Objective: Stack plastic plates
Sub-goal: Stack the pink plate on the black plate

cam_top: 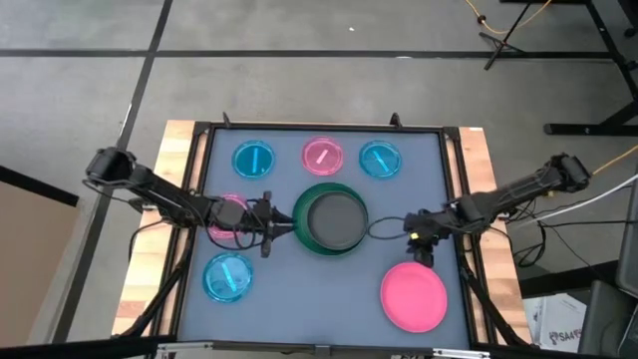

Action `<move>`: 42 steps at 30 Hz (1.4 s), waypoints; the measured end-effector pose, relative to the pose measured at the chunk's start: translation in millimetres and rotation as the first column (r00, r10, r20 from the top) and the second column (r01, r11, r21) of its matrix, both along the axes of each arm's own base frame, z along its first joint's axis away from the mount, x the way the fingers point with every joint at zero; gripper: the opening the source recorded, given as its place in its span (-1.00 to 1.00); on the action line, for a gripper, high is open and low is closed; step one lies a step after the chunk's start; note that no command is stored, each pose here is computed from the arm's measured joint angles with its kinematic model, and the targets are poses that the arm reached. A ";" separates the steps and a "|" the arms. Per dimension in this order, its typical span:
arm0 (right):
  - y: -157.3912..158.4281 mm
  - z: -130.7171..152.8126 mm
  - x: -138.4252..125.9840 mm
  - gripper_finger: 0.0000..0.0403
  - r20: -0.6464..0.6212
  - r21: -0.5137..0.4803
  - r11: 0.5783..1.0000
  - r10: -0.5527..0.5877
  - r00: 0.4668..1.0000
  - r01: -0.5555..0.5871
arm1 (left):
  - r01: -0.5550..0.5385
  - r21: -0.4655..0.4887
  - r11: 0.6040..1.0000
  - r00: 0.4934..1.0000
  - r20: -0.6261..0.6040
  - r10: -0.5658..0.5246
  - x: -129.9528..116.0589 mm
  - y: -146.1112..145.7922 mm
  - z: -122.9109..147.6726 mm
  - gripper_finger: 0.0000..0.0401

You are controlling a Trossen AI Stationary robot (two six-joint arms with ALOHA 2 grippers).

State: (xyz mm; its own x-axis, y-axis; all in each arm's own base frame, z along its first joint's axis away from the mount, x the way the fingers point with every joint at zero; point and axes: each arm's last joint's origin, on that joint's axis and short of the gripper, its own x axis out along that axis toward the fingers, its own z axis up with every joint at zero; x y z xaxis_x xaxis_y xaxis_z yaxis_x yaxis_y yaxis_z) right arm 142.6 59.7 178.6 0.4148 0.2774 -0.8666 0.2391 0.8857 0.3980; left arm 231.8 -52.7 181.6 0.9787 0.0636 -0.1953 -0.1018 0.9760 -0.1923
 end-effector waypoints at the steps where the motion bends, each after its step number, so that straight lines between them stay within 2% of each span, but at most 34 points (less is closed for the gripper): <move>1: 1.4 -3.4 -3.2 -0.41 0.000 0.017 1.000 -0.010 1.000 0.010 | 0.003 -0.002 1.000 1.000 0.006 -0.003 0.6 -1.1 -0.3 -0.59; 4: 6.0 -10.9 -9.2 -0.41 -0.009 0.066 0.997 -0.036 0.999 0.037 | 0.011 0.000 1.000 1.000 0.003 -0.011 0.3 -4.1 -1.3 -0.59; 9: 16.2 -12.9 -10.7 -0.41 0.024 0.119 0.993 -0.020 1.000 0.017 | 0.021 0.000 1.000 1.000 0.006 -0.021 -0.3 -6.7 -1.0 -0.59; 18: 25.8 -14.2 -16.1 -0.41 0.066 0.038 0.999 0.014 0.998 -0.016 | 0.016 -0.023 1.000 1.000 0.014 -0.015 -0.2 -6.7 -0.4 -0.59; 25: 32.1 -24.2 -14.6 -0.41 0.012 -0.008 0.999 0.041 0.999 -0.041 | 0.016 -0.028 0.999 0.999 0.030 -0.015 0.1 -6.7 1.2 -0.59; 34: 37.9 -33.0 -6.5 -0.41 0.007 -0.027 0.998 0.063 0.998 -0.063 | 0.016 -0.032 0.999 0.999 0.043 -0.015 0.3 -6.8 2.5 -0.59; 42: 41.6 -43.8 -0.8 -0.41 -0.034 -0.040 0.998 0.040 0.999 -0.041 | 0.025 -0.032 0.999 0.999 0.043 -0.024 -0.2 -8.6 2.5 -0.59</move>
State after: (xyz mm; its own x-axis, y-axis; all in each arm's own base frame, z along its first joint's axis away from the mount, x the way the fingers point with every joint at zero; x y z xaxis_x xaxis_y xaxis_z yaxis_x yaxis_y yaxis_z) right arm 141.7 101.3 134.8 0.3748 0.2576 -0.8906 0.2152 0.9102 0.3539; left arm 231.6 -61.3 184.1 0.9874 0.0339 -0.1548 -0.0690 0.9714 -0.2274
